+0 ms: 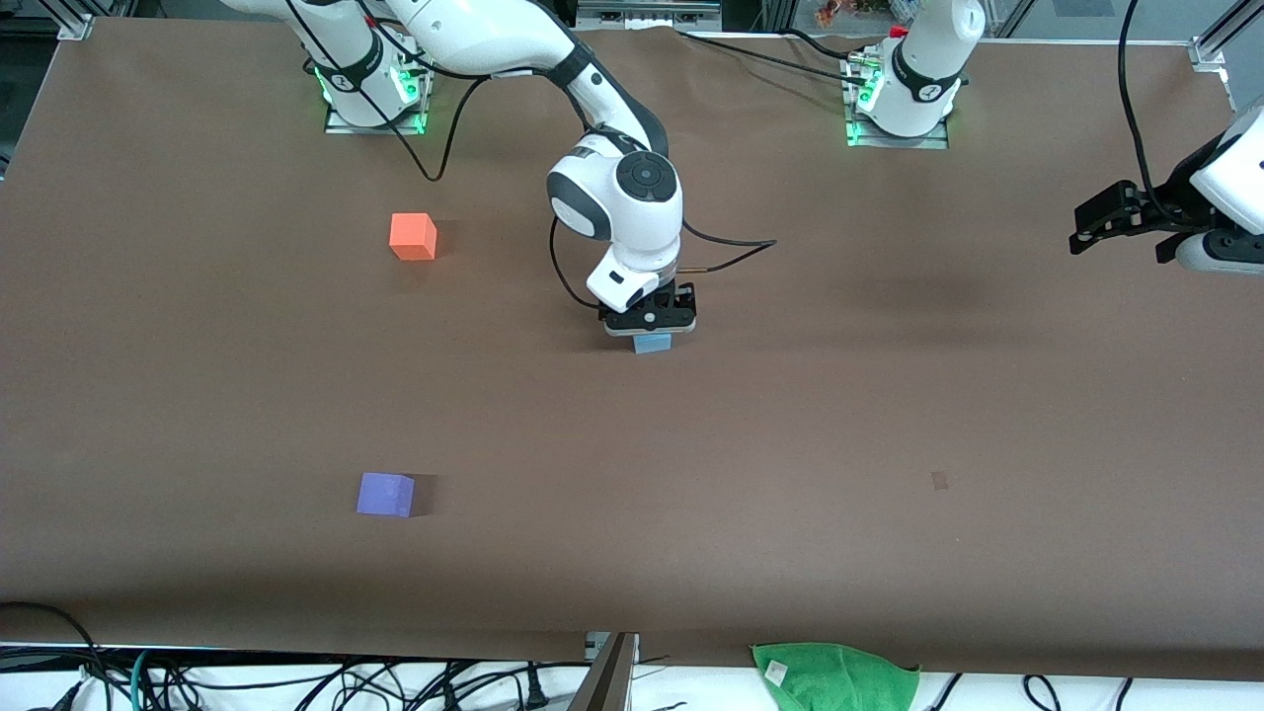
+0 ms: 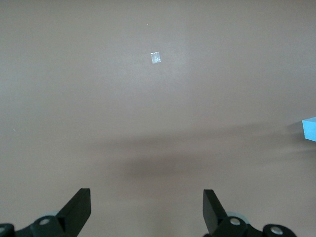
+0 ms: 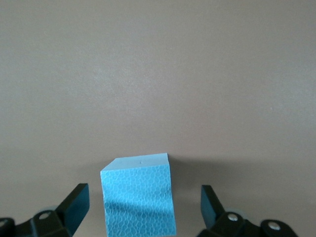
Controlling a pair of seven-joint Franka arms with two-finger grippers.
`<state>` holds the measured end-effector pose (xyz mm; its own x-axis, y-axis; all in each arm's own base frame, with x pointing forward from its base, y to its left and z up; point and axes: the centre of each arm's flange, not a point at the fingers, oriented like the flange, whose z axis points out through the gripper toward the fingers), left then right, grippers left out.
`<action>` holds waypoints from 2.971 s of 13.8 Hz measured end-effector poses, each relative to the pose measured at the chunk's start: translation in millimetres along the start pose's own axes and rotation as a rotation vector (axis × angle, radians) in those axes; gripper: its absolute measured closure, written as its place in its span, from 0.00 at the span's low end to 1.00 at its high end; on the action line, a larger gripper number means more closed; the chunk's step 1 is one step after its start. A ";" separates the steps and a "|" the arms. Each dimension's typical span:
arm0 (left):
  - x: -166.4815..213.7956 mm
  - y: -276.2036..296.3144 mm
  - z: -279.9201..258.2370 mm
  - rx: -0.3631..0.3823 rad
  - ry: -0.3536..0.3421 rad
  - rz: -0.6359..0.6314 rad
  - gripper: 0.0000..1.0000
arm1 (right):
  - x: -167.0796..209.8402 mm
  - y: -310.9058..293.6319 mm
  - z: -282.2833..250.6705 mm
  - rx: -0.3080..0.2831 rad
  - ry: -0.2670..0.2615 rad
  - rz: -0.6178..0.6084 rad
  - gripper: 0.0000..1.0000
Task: Place blue block between orange and purple blocks
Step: 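Lower the right gripper and grasp the light-blue cube, then carry the blue cube with the right gripper toward the orange cube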
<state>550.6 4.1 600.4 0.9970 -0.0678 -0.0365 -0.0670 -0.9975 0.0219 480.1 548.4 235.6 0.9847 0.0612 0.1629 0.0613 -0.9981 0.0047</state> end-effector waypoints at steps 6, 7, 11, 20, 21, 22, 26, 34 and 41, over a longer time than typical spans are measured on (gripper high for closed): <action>0.7 3.1 -1.1 0.000 0.002 0.006 0.00 | -2.5 -1.2 13.5 0.007 0.005 -0.005 0.00; 0.8 3.5 -1.0 0.000 0.002 0.007 0.00 | -3.0 -1.7 17.1 0.012 0.008 -0.006 0.00; 1.5 6.1 -1.4 0.000 0.002 0.011 0.00 | -5.7 -1.6 29.3 0.012 0.006 -0.009 0.00; 1.4 18.4 -2.3 0.001 -0.003 0.034 0.00 | 21.5 2.0 5.8 0.038 0.053 0.019 0.42; 1.4 19.6 -2.4 0.001 -0.003 0.036 0.00 | 36.8 12.0 -5.4 0.036 0.061 0.040 0.43; 1.4 20.0 -2.5 0.001 -0.003 0.036 0.00 | 53.9 27.5 -19.5 0.021 0.058 0.050 0.45; 1.4 19.9 -2.4 0.001 -0.003 0.036 0.00 | 106.4 109.0 -82.1 -0.055 -0.033 0.077 0.47; 1.5 20.6 -3.6 0.001 -0.001 0.038 0.00 | 148.9 289.2 -98.1 -0.055 -0.166 0.175 0.47; 1.6 24.3 -4.0 0.002 -0.001 0.044 0.00 | 107.7 411.2 -71.1 -0.089 -0.274 0.150 0.47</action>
<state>550.8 -20.2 604.8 0.9931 -0.1119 -0.0361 -0.1112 -0.9936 0.0217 599.8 144.2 325.3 0.9897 -0.0993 -0.1032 -0.0902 -0.9919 0.0893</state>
